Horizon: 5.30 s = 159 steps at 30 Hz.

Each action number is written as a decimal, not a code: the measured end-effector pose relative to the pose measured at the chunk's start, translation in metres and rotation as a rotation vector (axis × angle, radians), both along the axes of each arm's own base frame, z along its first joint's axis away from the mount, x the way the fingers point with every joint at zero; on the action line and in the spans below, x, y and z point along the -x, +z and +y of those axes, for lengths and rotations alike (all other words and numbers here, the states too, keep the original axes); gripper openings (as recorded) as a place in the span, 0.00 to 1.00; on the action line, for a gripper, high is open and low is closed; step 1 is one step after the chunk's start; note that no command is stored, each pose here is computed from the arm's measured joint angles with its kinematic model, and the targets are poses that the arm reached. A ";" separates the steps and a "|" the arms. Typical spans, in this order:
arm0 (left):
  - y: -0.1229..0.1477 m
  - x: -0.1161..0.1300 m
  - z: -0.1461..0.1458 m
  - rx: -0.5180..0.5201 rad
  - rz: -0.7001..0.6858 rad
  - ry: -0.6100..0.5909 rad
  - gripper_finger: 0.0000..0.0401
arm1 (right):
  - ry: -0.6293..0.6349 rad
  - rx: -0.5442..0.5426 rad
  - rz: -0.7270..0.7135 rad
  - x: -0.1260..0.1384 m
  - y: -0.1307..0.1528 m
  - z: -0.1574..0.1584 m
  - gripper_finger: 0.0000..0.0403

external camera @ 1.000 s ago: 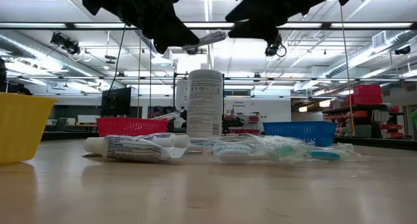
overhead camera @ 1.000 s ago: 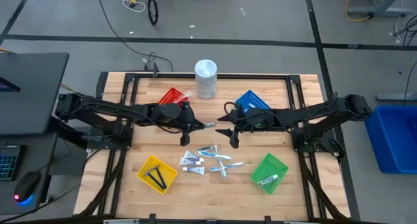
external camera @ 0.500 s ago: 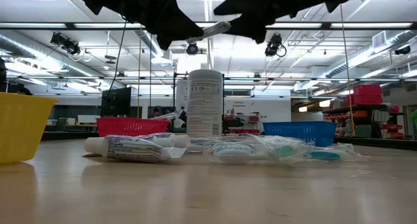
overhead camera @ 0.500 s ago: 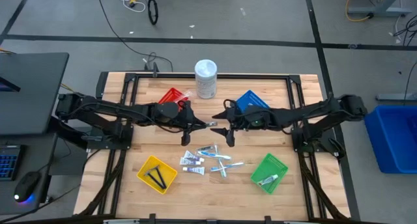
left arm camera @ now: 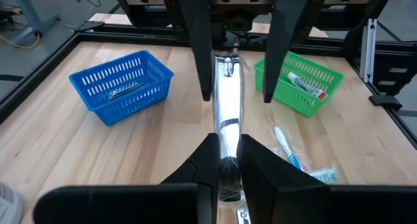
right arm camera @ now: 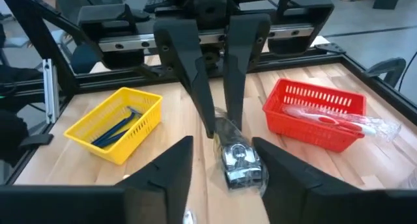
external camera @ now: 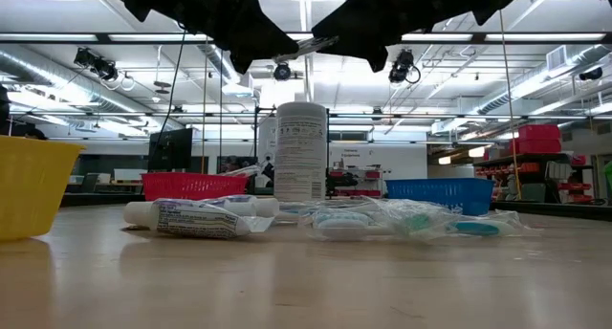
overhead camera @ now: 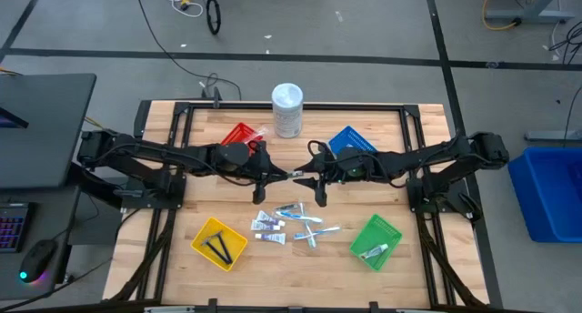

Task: Pick & Place Travel size toiletries
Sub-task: Put the silver nail clipper into the blue basket, then put the blue toothbrush into the orange basket

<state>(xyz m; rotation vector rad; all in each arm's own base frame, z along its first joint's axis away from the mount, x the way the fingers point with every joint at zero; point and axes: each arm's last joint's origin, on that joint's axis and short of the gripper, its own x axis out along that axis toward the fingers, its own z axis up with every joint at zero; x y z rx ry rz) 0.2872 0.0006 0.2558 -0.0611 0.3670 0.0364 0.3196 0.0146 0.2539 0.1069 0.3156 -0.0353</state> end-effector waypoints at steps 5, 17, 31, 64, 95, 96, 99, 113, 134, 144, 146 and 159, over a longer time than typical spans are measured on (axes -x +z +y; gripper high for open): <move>0.000 0.000 0.000 0.001 0.000 -0.003 0.13 | -0.002 0.000 0.000 0.000 0.000 0.000 0.27; -0.001 0.000 -0.001 0.009 0.006 -0.022 0.14 | 0.036 -0.011 0.002 0.000 0.000 0.001 0.18; -0.005 0.002 0.000 0.003 0.060 0.013 0.27 | 0.035 -0.011 0.018 0.000 -0.002 0.001 0.17; 0.028 0.035 0.001 0.040 -0.001 0.045 0.32 | -0.156 0.083 0.193 0.042 0.017 -0.037 0.16; 0.028 0.035 0.001 0.079 -0.002 0.047 0.30 | -0.656 0.003 0.700 0.108 -0.038 -0.106 0.17; 0.028 0.035 0.001 0.080 -0.002 0.048 0.30 | -0.661 -0.003 0.696 0.109 -0.044 -0.106 0.17; 0.028 0.035 0.001 0.082 -0.002 0.050 0.30 | -0.661 -0.005 0.675 0.111 -0.056 -0.105 0.17; 0.028 0.035 0.001 0.074 -0.003 0.071 0.30 | -0.621 -0.094 0.600 0.112 -0.071 -0.104 0.46; 0.027 0.036 0.002 0.048 0.004 0.092 0.30 | -0.390 -0.009 0.444 0.085 -0.029 -0.099 0.54; 0.026 0.036 0.002 0.045 0.021 0.092 0.30 | -0.225 0.062 0.395 0.072 -0.025 -0.064 0.51; 0.025 0.036 0.002 0.045 0.025 0.092 0.30 | -0.194 0.063 0.393 0.070 -0.025 -0.056 0.51; 0.025 0.036 0.002 0.045 0.029 0.092 0.30 | 0.053 0.010 0.448 0.059 -0.041 0.001 0.49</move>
